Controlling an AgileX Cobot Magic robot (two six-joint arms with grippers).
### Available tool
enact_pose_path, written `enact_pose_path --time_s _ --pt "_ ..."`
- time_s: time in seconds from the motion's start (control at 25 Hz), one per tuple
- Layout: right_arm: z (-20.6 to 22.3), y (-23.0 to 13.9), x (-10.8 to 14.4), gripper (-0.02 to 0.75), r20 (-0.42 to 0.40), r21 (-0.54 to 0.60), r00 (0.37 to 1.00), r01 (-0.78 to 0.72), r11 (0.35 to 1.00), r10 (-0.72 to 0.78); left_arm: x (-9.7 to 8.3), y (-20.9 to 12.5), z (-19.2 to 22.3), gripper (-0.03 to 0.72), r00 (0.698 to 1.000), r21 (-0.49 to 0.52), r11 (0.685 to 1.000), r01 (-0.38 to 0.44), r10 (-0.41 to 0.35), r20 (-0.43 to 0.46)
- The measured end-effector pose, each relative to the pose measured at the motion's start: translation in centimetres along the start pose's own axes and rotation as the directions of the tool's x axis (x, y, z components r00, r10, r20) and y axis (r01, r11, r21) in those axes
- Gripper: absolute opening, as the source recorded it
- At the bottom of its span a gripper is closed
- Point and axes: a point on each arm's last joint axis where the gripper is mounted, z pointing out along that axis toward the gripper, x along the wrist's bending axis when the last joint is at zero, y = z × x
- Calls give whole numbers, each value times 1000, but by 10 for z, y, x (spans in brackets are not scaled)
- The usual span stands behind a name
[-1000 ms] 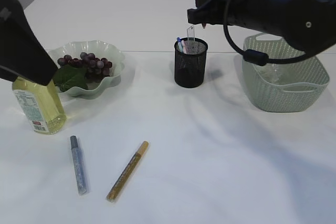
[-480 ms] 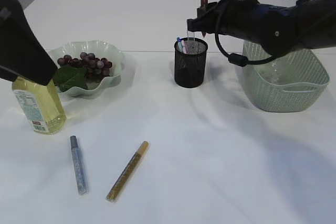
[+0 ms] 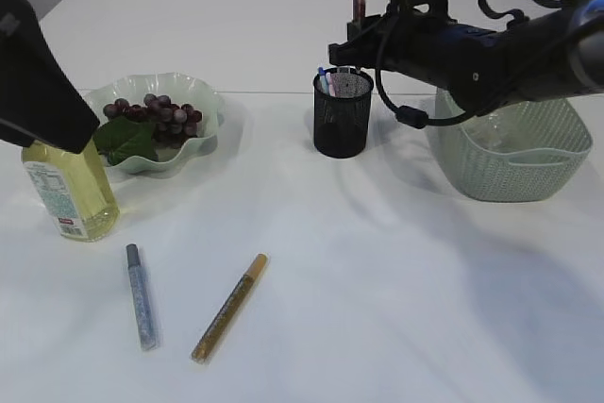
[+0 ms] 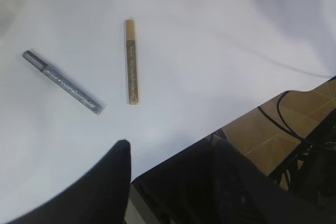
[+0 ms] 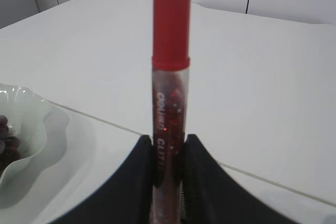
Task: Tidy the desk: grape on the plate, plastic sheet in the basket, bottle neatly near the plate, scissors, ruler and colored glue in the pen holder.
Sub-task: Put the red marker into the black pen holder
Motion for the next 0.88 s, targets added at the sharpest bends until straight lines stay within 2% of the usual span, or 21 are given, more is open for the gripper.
enact_pose_path --time_s 0.4,0.88 --pt "24 -21 -10 163 23 20 1000 -11 1000 11 0 0 0 362 1000 1 1000 1 -1 3" --pt "29 -29 -11 164 29 37 999 -22 999 21 0 0 0 362 1000 1 1000 2 -2 5"
